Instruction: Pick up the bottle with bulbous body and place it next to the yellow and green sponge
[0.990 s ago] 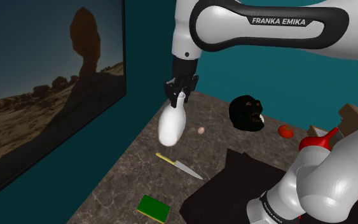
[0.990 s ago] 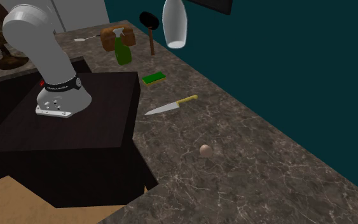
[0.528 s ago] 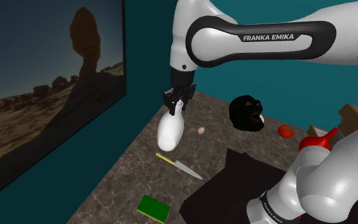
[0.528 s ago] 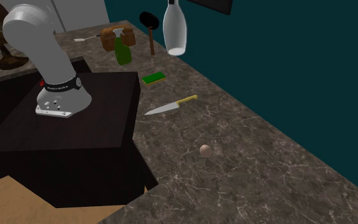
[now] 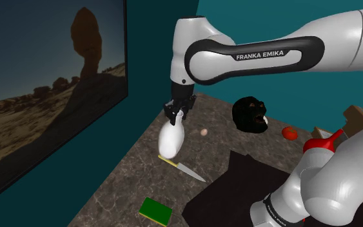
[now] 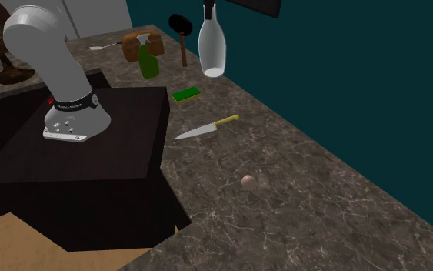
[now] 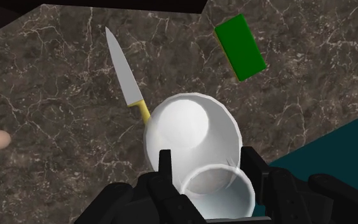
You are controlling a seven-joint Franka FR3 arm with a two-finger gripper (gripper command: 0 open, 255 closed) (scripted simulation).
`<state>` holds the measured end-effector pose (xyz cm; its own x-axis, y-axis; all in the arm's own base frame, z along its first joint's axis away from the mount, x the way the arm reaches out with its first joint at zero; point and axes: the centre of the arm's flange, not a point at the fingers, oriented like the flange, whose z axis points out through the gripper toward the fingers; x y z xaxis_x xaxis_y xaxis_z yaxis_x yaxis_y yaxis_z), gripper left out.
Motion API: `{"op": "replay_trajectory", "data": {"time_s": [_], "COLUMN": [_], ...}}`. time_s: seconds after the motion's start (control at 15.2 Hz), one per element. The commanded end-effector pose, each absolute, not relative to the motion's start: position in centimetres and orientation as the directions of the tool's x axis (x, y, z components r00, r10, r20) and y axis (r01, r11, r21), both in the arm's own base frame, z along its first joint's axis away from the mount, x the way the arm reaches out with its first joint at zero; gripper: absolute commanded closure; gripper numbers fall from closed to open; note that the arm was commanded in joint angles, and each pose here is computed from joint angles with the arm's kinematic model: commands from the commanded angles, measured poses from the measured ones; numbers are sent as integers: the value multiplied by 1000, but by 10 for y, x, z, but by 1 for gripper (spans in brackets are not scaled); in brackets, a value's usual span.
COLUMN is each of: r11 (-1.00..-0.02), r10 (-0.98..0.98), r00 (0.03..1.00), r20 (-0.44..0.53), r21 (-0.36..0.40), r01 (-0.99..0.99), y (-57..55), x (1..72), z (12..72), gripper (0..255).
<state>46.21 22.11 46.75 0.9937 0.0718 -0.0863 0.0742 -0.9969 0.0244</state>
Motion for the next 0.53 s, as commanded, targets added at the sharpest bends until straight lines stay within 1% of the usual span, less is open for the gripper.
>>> {"op": "replay_trajectory", "data": {"time_s": [0.0, 0.46], "r11": [-997, -997], "r10": [72, 72], "r00": [994, 994], "r20": [-85, -85], "r21": [24, 24], "r01": [74, 74], "y": [222, 222], "x": [462, 462], "z": [457, 420], "gripper": [255, 255]}}
